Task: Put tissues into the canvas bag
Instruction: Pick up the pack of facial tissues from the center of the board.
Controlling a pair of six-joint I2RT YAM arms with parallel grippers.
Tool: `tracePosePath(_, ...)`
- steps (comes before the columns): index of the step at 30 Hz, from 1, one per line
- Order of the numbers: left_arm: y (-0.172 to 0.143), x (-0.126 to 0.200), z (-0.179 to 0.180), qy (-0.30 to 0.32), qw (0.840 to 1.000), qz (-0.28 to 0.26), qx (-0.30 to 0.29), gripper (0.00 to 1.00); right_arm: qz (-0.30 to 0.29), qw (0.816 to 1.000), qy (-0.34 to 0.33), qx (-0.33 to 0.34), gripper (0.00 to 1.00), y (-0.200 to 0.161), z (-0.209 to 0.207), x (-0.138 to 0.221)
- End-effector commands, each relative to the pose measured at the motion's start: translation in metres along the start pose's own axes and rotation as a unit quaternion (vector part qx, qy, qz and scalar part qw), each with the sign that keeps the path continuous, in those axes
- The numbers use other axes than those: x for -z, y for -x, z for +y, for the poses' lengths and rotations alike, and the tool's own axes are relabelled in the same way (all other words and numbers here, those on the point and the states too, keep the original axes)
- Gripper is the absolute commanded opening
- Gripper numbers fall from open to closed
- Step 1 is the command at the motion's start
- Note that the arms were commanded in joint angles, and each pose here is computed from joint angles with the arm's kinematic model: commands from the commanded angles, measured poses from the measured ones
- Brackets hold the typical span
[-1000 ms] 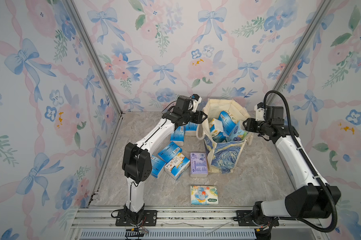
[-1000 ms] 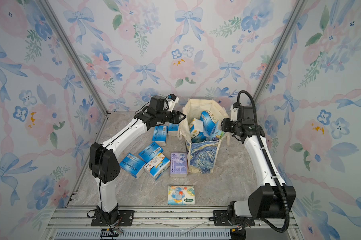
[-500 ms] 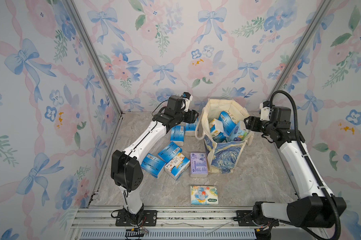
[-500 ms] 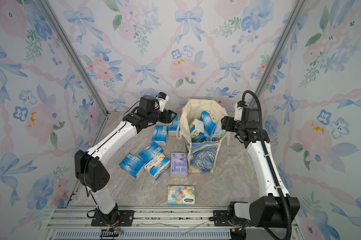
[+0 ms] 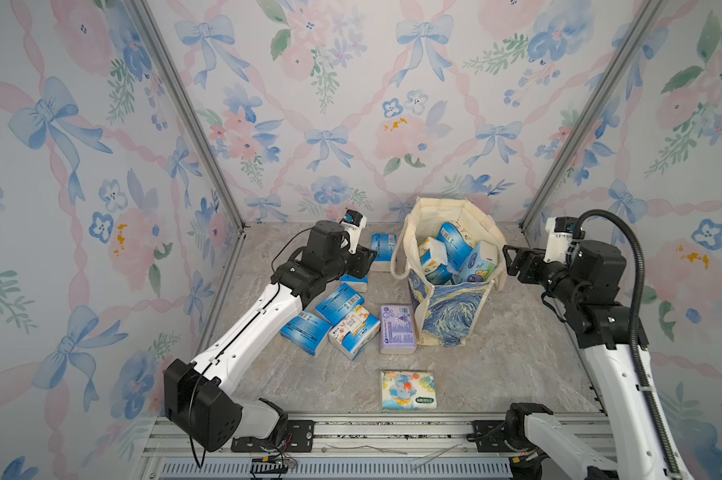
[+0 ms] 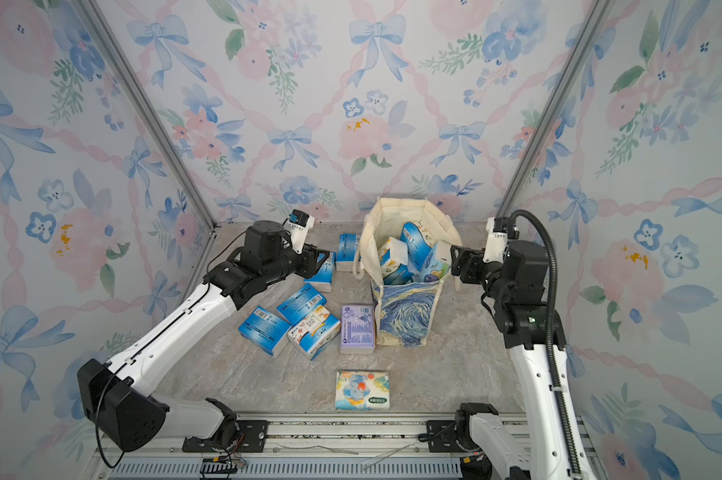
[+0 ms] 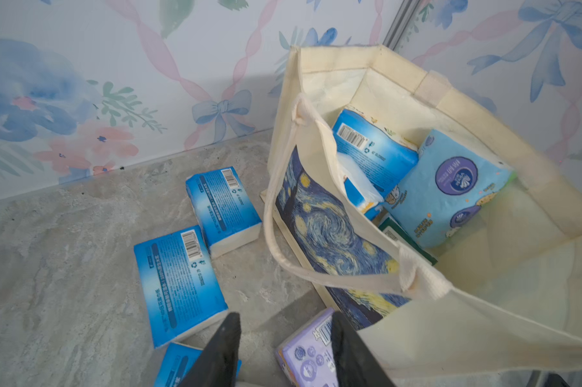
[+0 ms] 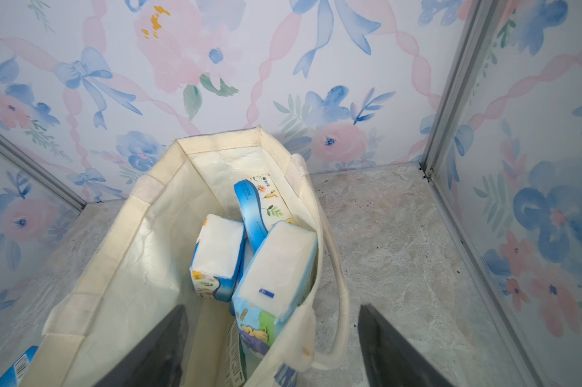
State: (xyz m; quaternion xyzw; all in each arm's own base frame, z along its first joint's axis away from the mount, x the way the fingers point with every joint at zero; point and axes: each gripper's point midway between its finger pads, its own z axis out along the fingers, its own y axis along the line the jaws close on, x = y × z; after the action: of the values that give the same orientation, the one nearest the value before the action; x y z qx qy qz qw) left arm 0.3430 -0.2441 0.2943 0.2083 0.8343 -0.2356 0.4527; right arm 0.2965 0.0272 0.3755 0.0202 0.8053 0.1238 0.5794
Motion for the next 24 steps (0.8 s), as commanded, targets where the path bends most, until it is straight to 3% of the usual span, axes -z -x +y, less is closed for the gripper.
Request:
tracePosePath(1, -0.029, 0.009, -0.022, -0.027, 0.999, 0.024, -0.021, 0.48, 0.023, 0.998, 0.058, -0.008, 0.80, -0.022, 0.026, 0.032)
tracePosePath(5, -0.056, 0.018, -0.033, -0.047, 0.998, 0.050, -0.009, 0.46, 0.049, 0.993, 0.109, -0.012, 0.80, -0.046, 0.051, 0.069)
tracePosePath(10, -0.090, 0.019, -0.050, -0.078, 0.993, 0.088, 0.006, 0.45, 0.148, 0.967, 0.199, -0.061, 0.76, -0.100, 0.084, 0.090)
tracePosePath(15, -0.129, 0.010, -0.068, -0.098, 0.985, 0.142, 0.004, 0.44, 0.260, 0.938, 0.214, -0.081, 0.76, -0.172, 0.097, 0.093)
tracePosePath(24, -0.181, -0.003, -0.070, -0.089, 0.972, 0.217, 0.018, 0.43, 0.456, 0.877, 0.145, -0.041, 0.80, -0.310, 0.103, 0.092)
